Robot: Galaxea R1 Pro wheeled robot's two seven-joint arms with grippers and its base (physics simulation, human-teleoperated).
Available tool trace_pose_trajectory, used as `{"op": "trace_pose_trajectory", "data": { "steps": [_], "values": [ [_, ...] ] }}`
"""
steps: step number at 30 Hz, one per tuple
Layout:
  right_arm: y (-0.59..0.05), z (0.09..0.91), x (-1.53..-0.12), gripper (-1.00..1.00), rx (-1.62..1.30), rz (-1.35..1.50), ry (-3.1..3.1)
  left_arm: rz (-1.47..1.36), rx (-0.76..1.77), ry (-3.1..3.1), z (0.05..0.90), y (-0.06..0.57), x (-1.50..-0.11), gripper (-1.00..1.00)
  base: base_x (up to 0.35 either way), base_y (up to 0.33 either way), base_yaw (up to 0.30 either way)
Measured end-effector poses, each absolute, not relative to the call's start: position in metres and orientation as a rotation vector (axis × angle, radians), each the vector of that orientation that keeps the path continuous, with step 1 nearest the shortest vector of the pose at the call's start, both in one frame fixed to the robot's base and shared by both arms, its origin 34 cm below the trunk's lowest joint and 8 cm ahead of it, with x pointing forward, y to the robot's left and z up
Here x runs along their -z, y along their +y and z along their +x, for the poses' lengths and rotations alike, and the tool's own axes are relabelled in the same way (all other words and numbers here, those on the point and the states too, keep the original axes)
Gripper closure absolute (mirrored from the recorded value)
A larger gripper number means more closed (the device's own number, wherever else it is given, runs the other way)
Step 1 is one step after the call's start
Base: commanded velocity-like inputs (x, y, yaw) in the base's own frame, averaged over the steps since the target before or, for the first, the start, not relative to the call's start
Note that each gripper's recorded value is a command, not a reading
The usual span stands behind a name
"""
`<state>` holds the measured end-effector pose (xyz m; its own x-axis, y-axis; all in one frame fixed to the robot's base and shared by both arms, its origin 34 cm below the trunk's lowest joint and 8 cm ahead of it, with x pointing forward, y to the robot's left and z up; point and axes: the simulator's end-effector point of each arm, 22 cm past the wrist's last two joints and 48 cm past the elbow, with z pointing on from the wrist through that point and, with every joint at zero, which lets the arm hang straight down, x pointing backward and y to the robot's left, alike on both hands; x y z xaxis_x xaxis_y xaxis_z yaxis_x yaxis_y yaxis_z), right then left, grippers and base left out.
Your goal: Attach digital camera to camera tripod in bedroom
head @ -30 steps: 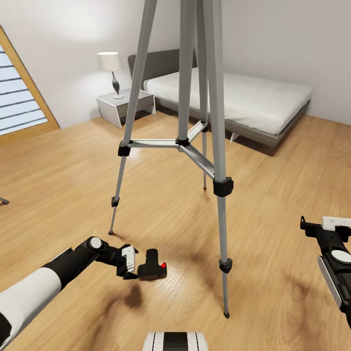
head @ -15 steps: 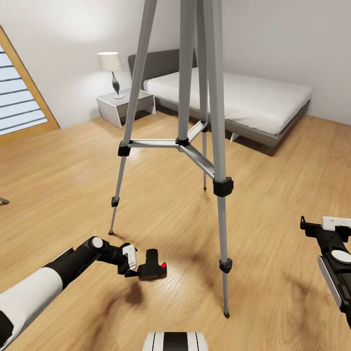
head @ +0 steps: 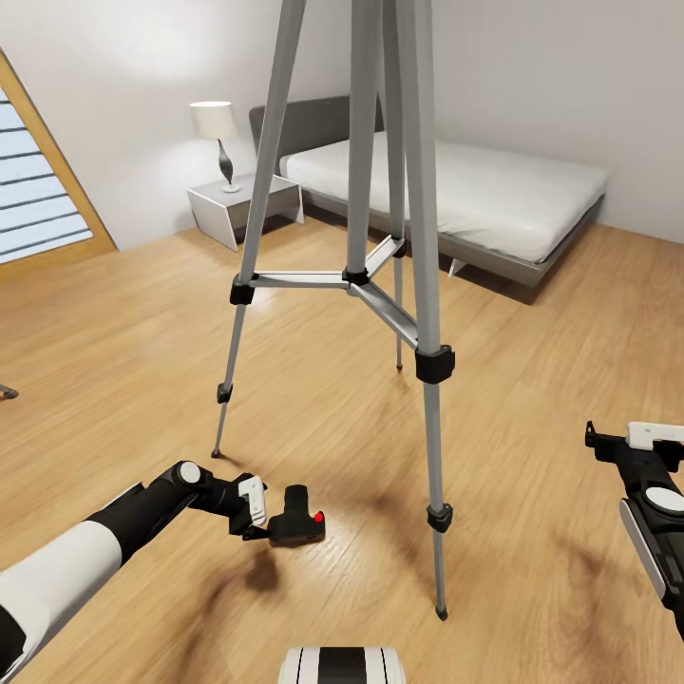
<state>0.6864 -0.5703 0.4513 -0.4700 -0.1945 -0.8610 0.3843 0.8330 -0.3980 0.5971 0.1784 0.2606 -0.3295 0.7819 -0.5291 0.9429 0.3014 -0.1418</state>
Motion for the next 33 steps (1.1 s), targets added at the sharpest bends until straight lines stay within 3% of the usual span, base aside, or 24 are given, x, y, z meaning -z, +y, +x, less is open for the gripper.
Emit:
{"op": "trace_pose_trajectory", "data": {
  "steps": [33],
  "values": [
    [-0.5715, 0.6858, -0.4493, -1.0, 0.683, 0.143, 1.951, 1.559, 0.62, 2.225, 0.5933, 0.1793, -0.2565, -1.0, 0.0, 0.0, 0.0]
  ]
}}
